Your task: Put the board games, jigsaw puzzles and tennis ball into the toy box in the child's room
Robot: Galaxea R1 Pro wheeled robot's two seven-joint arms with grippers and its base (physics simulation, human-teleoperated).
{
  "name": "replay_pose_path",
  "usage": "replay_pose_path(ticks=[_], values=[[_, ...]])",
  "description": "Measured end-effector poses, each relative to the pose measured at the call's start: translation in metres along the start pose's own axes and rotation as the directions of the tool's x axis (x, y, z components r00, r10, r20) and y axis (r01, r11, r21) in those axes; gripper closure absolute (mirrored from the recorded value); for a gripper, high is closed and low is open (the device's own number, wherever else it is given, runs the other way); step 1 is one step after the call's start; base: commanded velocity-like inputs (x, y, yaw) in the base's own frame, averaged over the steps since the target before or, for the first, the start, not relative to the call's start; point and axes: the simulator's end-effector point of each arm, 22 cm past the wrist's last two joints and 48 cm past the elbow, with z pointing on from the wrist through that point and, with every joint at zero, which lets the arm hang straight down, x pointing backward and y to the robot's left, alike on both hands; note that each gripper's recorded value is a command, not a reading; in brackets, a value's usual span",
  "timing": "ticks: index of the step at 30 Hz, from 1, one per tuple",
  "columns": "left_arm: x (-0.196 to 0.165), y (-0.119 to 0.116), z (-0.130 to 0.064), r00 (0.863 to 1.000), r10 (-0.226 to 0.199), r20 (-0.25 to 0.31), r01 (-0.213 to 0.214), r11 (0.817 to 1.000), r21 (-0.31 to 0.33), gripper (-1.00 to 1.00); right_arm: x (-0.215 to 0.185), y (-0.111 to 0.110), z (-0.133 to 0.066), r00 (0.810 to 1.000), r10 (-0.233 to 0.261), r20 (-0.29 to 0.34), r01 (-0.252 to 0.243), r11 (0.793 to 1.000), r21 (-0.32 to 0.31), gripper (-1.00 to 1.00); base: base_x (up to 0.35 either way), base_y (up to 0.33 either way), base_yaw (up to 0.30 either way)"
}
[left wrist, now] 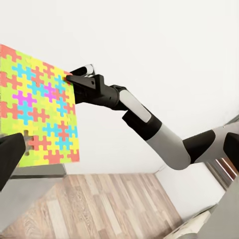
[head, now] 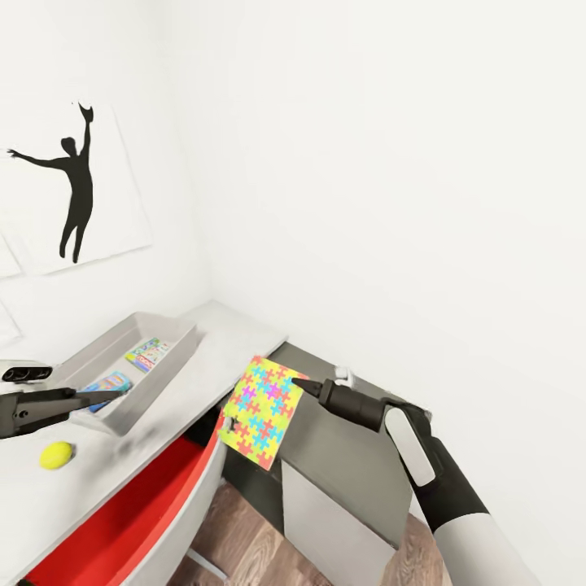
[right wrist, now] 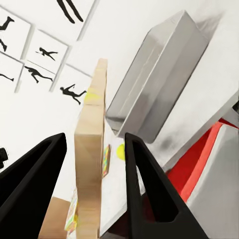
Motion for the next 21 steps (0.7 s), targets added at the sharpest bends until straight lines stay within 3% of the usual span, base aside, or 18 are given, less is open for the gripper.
replay_pose_path(ticks=[21], values=[[-0.0007, -0.0037, 0.0001, 1.0, 0.008, 0.003, -0.008, 1.0, 0.004, -1.0, -0.0028, 0.0084, -0.0011, 1.0, -0.018, 0.005, 0.018, 1.0, -0.009, 1.0, 0.007, 0.073, 0.289]])
